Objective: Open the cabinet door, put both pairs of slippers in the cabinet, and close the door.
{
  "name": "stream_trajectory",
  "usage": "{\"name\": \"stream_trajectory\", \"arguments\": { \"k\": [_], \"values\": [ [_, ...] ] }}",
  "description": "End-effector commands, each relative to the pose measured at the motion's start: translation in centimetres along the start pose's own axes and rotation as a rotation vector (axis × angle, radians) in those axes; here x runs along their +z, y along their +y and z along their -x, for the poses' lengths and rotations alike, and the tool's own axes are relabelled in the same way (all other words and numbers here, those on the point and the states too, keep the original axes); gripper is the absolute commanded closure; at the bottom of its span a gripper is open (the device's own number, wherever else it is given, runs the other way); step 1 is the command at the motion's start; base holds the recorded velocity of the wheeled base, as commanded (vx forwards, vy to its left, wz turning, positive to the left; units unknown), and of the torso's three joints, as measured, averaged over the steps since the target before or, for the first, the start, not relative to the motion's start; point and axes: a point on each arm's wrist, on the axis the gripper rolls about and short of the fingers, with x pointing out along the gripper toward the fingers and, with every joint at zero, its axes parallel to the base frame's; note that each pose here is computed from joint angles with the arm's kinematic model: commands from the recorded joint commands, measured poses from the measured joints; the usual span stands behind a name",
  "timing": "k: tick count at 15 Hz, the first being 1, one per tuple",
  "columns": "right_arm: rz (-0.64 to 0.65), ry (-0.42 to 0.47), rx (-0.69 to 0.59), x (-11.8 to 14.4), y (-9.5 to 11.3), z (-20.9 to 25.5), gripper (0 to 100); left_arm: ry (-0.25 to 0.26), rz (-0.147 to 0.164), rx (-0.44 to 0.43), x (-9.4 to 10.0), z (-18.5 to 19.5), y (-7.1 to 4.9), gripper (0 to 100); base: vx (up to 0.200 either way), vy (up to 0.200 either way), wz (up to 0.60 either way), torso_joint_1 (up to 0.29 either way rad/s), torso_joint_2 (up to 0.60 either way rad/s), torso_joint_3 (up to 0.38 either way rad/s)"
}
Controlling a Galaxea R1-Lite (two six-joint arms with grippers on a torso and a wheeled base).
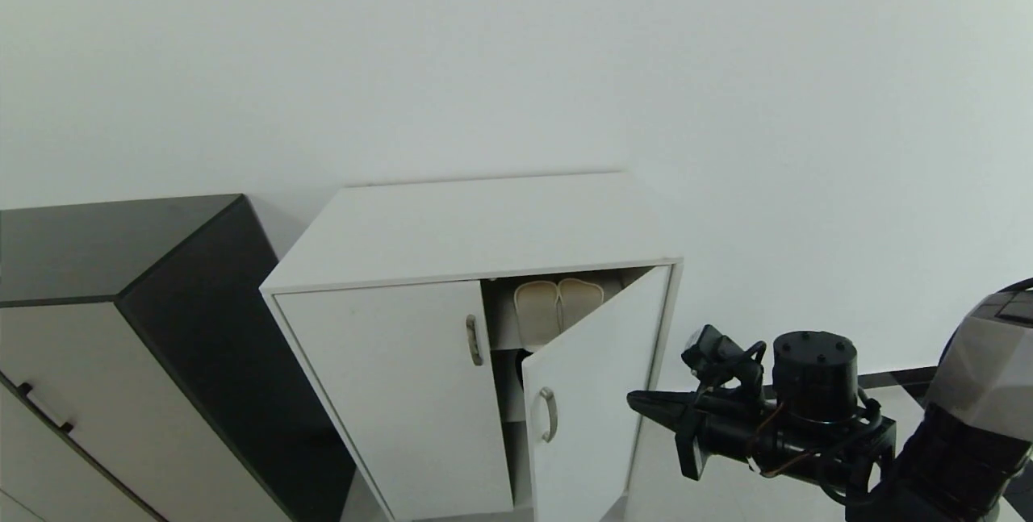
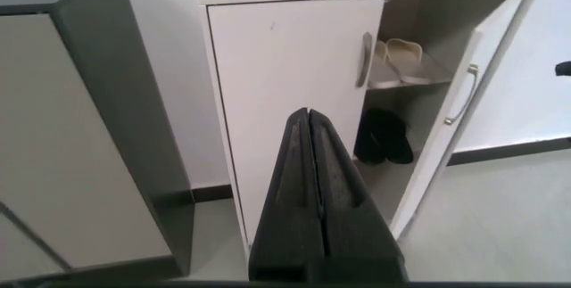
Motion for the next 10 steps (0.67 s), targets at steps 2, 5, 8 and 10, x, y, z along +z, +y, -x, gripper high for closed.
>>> {"name": "stream_trajectory", "arguments": {
  "k": [2, 5, 8, 10],
  "values": [
    [-0.004, -0.027, -0.004, 0.6, -0.3, -0.5, 100, 0.001, 0.0, 0.0, 0.0, 0.0, 0.0, 100, 0.0, 0.0, 0.0, 0.0, 0.0, 0.0],
    [-0.083, -0.083, -0.021, 1.8, -1.1, -2.2, 100, 0.001, 0.0, -0.001, 0.0, 0.0, 0.0, 100, 0.0, 0.0, 0.0, 0.0, 0.0, 0.0],
    [-0.131, -0.113, -0.019, 2.4, -1.5, -3.1, 100, 0.001, 0.0, -0.001, 0.0, 0.0, 0.0, 100, 0.0, 0.0, 0.0, 0.0, 0.0, 0.0],
    [-0.132, -0.113, -0.021, 2.8, -1.7, -3.6, 100, 0.001, 0.0, -0.001, 0.0, 0.0, 0.0, 100, 0.0, 0.0, 0.0, 0.0, 0.0, 0.0]
  ]
}}
